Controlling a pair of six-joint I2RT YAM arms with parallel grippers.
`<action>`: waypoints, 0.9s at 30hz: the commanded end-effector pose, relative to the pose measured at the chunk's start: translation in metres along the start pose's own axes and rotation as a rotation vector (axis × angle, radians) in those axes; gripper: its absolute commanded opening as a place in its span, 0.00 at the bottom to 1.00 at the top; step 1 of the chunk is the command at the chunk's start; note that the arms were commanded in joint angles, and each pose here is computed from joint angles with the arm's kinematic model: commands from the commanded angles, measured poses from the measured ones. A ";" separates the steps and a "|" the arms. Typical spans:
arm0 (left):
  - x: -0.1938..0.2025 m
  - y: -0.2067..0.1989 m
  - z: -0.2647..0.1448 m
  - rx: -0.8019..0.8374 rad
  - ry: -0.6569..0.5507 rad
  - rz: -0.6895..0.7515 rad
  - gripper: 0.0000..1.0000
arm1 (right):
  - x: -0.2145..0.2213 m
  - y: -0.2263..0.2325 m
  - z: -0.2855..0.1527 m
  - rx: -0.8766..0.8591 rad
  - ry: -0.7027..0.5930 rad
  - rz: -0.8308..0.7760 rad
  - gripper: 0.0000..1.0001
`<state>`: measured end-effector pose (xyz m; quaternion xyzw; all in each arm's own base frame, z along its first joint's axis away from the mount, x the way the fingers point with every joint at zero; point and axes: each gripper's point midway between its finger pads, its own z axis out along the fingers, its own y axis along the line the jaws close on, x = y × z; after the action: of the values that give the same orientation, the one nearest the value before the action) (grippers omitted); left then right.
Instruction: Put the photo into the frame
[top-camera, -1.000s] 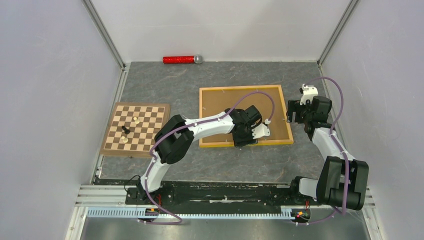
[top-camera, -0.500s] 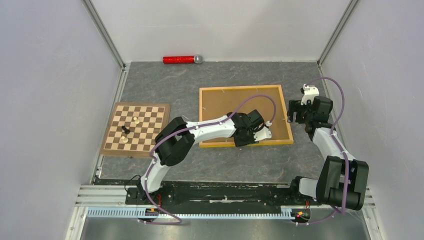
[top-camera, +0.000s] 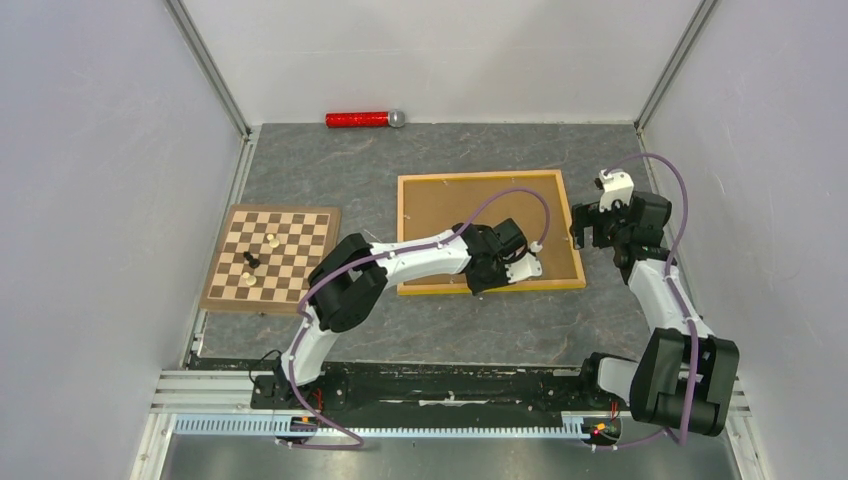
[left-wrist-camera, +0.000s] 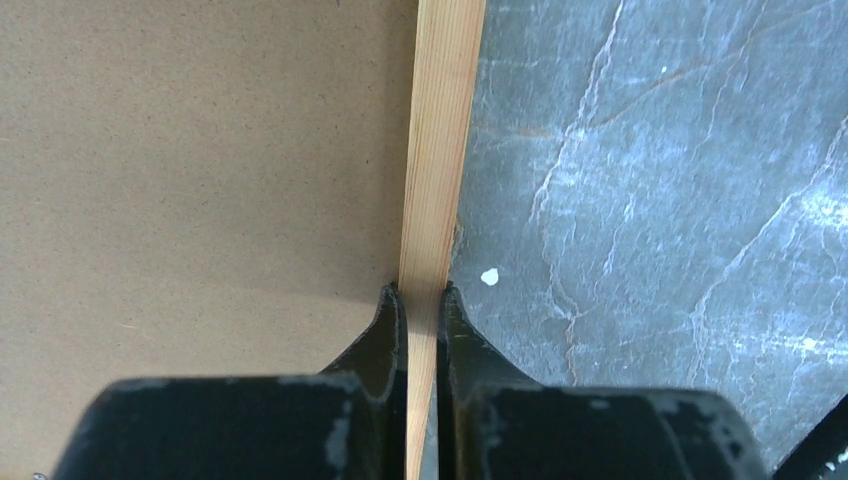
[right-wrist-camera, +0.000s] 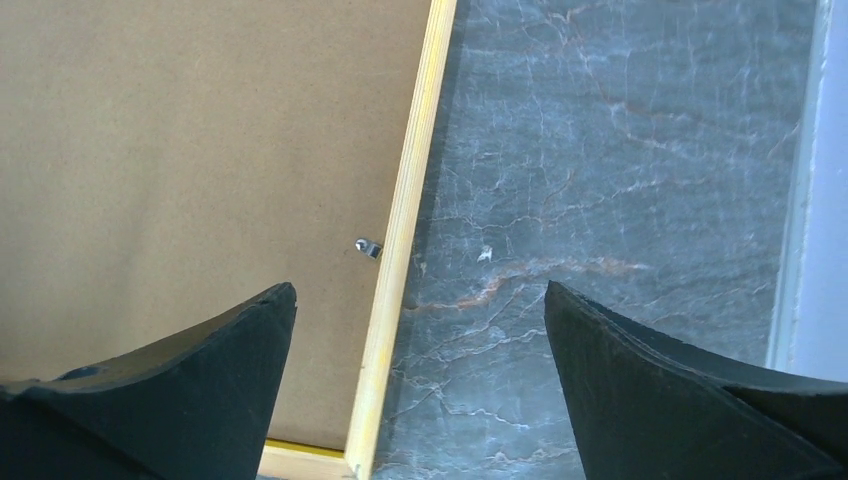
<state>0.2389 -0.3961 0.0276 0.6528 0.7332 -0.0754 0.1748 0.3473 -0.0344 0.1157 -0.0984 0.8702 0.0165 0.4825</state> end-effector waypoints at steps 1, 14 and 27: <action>-0.015 0.010 -0.034 0.017 -0.050 -0.055 0.02 | -0.030 0.002 -0.017 -0.042 -0.069 -0.176 0.98; -0.032 0.021 -0.064 0.060 -0.083 -0.053 0.02 | -0.004 0.046 -0.048 -0.282 -0.089 -0.519 0.98; -0.041 0.022 -0.077 0.120 -0.085 -0.059 0.02 | 0.023 0.071 -0.069 -0.391 -0.122 -0.846 0.91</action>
<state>0.2484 -0.3950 0.0941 0.6344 0.7479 -0.1342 0.1419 0.2756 0.0143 0.1276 -0.4725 0.7469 0.0006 0.4679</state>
